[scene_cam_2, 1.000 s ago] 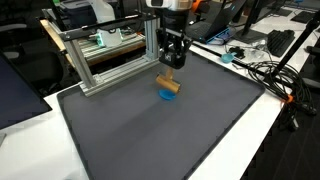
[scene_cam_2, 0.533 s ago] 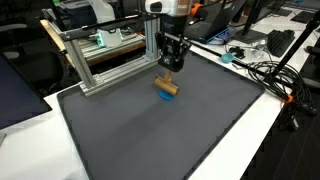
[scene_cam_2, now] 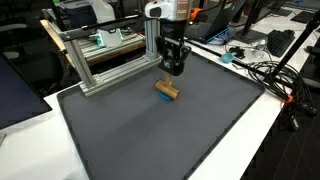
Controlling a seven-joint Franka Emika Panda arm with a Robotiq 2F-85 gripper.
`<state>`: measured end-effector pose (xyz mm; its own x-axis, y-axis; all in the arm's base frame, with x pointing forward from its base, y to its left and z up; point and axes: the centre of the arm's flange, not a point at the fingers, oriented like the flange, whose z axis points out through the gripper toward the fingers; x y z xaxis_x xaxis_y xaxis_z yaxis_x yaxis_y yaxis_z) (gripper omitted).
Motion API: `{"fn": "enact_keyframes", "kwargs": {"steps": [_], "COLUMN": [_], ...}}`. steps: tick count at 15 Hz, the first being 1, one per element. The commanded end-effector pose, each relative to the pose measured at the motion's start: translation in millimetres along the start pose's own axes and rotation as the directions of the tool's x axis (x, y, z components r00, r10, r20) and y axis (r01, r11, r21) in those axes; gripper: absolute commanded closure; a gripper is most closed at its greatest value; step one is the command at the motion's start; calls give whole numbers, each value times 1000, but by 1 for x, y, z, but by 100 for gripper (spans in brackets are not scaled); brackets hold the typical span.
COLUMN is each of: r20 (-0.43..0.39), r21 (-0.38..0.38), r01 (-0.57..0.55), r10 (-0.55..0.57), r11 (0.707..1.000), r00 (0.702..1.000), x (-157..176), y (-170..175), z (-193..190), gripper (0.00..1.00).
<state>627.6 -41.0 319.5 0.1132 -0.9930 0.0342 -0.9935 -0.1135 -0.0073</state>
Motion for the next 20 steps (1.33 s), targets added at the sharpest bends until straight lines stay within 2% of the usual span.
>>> {"fn": "enact_keyframes", "kwargs": {"steps": [1,9,20], "r20": [12,36,166], "r21": [14,2,-12], "r01": [-31,-27,-36], "r10": [31,27,38], "r11": [999,1000,999], "r00": [999,999,985], "x": [1,0,15], "y": [1,-4,-4], "z": [3,16,45], "gripper": [78,78,78]}}
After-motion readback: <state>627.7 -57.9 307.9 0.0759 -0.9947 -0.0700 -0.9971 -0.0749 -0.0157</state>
